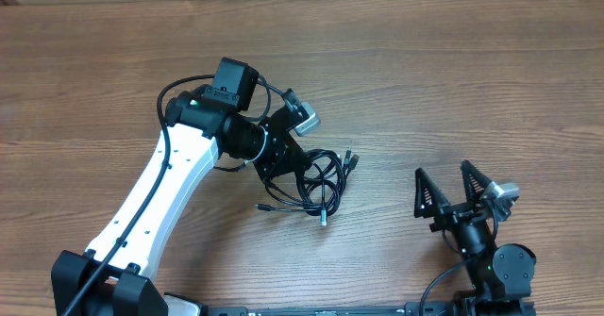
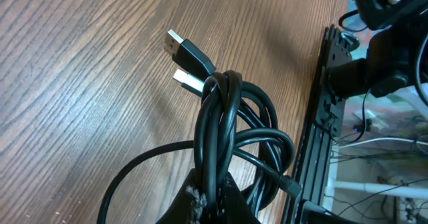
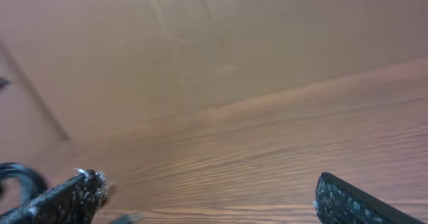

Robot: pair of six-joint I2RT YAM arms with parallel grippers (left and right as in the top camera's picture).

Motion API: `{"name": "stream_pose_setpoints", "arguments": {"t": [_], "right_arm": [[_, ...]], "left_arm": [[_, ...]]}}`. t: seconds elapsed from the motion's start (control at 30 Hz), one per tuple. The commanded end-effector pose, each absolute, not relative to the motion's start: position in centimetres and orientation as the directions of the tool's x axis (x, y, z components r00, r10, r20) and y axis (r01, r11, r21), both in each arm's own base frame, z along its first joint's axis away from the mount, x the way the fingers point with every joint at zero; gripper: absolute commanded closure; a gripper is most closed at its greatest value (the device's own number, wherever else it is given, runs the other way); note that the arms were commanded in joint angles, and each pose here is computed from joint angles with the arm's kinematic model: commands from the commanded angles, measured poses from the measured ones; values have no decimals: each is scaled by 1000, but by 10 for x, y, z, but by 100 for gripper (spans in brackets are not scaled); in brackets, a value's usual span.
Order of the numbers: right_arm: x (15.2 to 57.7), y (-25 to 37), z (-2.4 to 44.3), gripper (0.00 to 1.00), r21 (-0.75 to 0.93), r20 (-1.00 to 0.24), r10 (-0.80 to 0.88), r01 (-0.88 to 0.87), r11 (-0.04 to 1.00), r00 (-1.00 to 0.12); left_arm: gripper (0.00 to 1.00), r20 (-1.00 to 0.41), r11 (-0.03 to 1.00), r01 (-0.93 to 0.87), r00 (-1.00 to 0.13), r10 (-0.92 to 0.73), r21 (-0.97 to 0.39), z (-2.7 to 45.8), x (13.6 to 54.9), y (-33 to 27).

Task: Untangle cables
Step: 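Move the open right gripper toward the cables hanging from the left gripper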

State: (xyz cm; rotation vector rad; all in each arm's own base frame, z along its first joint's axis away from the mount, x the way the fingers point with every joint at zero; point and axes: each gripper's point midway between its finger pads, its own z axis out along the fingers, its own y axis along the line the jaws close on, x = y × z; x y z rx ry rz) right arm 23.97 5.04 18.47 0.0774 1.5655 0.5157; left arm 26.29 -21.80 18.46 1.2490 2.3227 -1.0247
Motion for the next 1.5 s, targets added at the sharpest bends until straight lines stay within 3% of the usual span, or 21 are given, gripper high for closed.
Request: {"name": "stream_pose_setpoints", "arguments": {"t": [0.0,0.3,0.5,0.67,0.9,1.0,1.2,1.47], "right_arm": [[234,67,187,0,391,-919,378,-357,849,-110],[223,80,223,0,402,-914,378,-425,811,-144],[225,93,240,0,344,-933,243,-463,817,-265],[222,121,249,0,292,-933,75,-618,730,-353],[218,143,247,0,367,-902,41,-711,600,-431],[213,147,247,2,333,-916,5,-753,567,-401],[184,163,255,3,212,-962,-76,-896,389,-261],[181,163,247,8,184,-964,-108,-906,380,-241]], "left_arm": [[96,-630,308,871,-489,604,-382,201,265,-223],[96,-673,266,894,-447,589,-360,207,267,-229],[96,-681,253,894,-447,580,-371,209,266,-231],[96,-689,216,907,-415,594,-361,210,259,-235],[96,-702,96,944,-301,645,-317,207,237,-250],[96,-711,62,951,-270,649,-304,208,232,-254],[96,-771,-49,959,-194,607,-280,218,221,-263],[96,-860,-177,950,-140,492,-256,241,209,-273]]}}
